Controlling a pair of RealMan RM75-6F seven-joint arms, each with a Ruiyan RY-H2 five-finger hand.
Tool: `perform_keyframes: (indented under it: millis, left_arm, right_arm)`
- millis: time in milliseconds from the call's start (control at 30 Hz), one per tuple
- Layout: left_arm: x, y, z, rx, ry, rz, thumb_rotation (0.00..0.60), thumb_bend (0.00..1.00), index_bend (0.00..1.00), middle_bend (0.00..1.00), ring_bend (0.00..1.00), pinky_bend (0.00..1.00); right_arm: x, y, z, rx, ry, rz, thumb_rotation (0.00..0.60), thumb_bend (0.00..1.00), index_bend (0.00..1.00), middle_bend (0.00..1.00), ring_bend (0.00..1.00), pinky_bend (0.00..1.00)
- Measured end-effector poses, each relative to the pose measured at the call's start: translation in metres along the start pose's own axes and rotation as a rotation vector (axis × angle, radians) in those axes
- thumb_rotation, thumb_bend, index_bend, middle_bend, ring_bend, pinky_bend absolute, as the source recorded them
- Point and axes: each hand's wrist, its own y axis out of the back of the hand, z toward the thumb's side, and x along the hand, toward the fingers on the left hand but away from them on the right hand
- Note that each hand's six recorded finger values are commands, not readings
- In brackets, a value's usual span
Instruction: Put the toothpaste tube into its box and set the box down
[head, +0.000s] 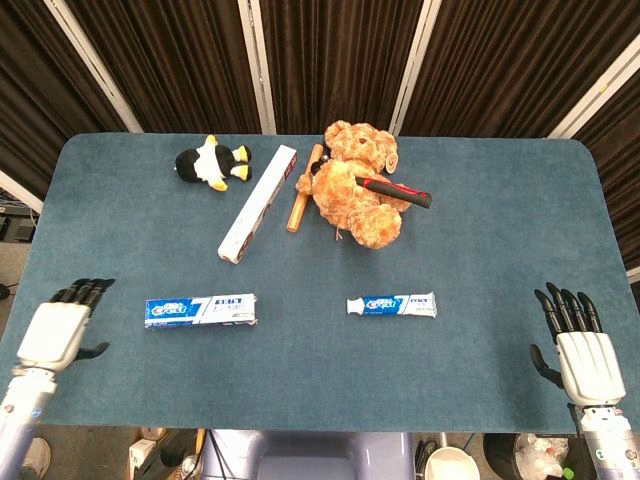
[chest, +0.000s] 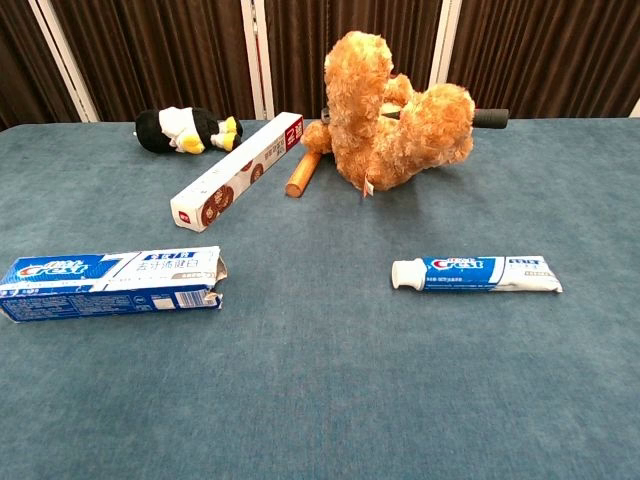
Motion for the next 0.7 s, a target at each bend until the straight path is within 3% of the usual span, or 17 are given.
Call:
perform_keyframes:
  millis: [333, 700]
  left_arm:
    - [0.052, -0.029, 0.073, 0.016, -0.058, -0.108, 0.6, 0.16, 0.16, 0.21, 0.17, 0.29]
    - [0.075, -0.046, 0.117, 0.026, -0.096, -0.132, 0.6, 0.22, 0.25, 0.34, 0.31, 0.41]
  right_arm:
    - [-0.001, 0.001, -0.001, -0.011, 0.0, -0.007, 0.6, 0.39, 0.0, 0.0, 0.0, 0.04]
    - [-0.001, 0.001, 0.0, -0.021, 0.0, -0.01, 0.6, 0.39, 0.0, 0.0, 0.0, 0.04]
